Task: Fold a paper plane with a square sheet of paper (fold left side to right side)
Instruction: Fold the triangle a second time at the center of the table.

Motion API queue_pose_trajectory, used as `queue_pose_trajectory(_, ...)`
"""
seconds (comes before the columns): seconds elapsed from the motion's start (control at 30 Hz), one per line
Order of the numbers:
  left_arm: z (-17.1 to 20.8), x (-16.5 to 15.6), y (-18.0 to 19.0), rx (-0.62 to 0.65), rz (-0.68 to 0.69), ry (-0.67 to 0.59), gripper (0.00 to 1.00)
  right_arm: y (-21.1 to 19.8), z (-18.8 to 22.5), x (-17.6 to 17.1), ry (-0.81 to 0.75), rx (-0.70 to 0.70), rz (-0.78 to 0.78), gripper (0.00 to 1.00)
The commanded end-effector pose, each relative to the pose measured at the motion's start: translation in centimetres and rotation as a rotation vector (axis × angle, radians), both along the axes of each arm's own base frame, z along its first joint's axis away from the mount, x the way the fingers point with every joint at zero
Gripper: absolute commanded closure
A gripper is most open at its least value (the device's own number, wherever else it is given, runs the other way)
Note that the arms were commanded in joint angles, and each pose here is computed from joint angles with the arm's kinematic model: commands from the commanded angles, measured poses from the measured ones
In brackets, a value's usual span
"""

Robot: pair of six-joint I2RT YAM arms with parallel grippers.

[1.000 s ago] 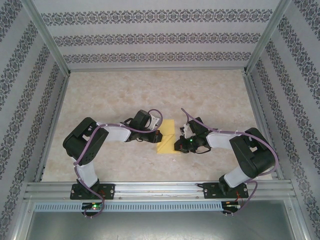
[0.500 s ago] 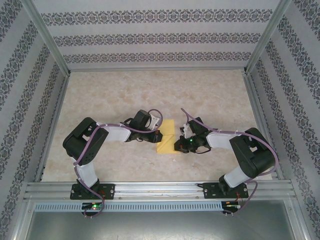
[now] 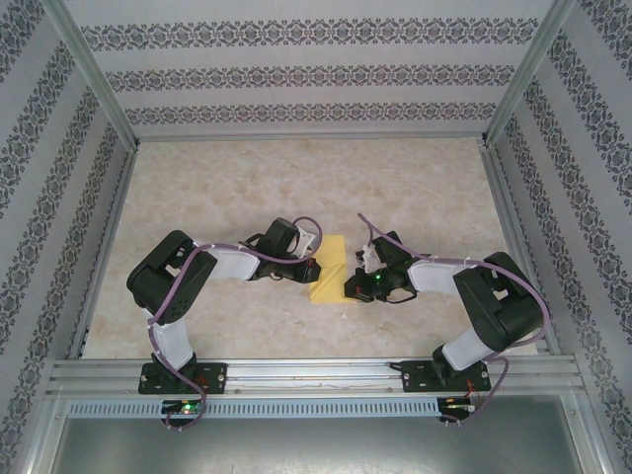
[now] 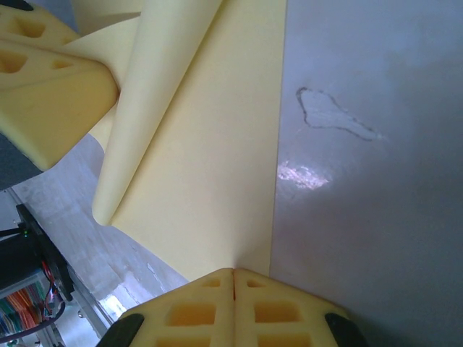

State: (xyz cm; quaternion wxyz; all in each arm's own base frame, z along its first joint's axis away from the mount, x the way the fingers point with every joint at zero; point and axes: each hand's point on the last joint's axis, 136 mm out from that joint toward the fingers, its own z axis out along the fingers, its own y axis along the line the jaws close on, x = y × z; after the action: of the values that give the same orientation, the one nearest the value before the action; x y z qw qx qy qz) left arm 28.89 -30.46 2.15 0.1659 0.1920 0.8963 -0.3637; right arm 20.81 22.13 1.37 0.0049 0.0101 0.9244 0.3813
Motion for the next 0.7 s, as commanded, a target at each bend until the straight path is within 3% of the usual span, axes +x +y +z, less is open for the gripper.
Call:
queue_pose_trajectory(0.0, -1.4, 0.3, 1.2, 0.049, 0.010, -0.013, 1.00, -0.9, -0.5, -0.6, 0.039, -0.040, -0.026, 1.00)
queue_pose_trajectory(0.27, -1.3, 0.2, 1.3, 0.053, 0.010, -0.019, 1.00, 0.6, 4.4, 1.4, -0.072, 0.104, -0.060, 1.00)
queue_pose_trajectory(0.67, -1.4, 0.3, 1.3, 0.055, 0.021, -0.023, 1.00, 4.6, 4.5, 5.6, -0.205, 0.141, -0.086, 1.00)
